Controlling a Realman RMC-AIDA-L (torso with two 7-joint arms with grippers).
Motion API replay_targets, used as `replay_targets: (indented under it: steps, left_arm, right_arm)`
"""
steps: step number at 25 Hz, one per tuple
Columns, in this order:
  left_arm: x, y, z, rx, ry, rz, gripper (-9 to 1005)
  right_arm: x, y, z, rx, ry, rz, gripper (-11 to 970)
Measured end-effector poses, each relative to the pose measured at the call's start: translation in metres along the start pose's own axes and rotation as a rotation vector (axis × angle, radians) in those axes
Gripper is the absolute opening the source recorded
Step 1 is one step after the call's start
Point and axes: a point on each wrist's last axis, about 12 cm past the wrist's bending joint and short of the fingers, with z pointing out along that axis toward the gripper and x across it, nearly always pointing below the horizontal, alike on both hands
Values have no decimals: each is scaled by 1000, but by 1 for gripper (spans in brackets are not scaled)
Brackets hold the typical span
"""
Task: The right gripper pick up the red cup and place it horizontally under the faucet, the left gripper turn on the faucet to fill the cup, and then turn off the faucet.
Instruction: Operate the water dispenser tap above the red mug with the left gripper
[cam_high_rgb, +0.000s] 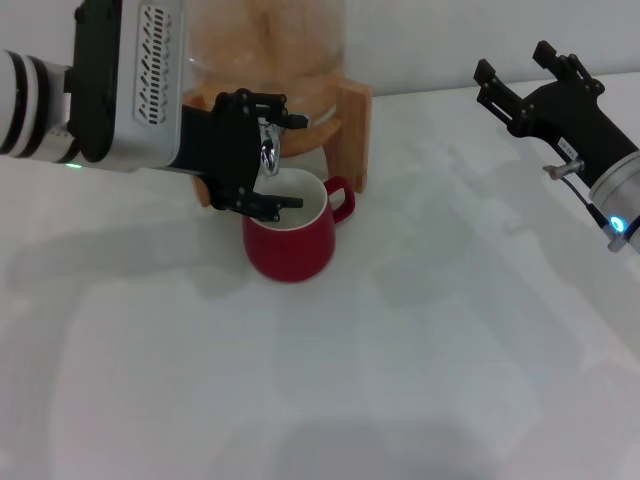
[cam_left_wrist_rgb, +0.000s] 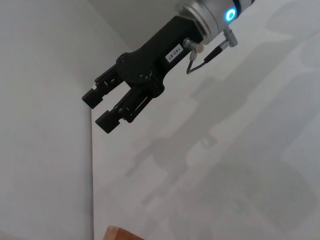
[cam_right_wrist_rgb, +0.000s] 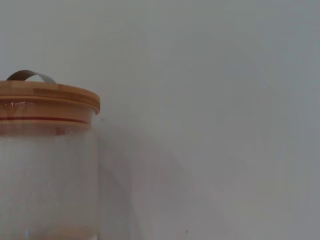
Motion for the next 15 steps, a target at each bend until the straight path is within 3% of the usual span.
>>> replay_targets:
  steps: [15]
  left_arm:
    - [2, 1, 2, -7, 8, 14, 842]
  right_arm:
    - [-1, 1, 0, -7, -11, -1, 832]
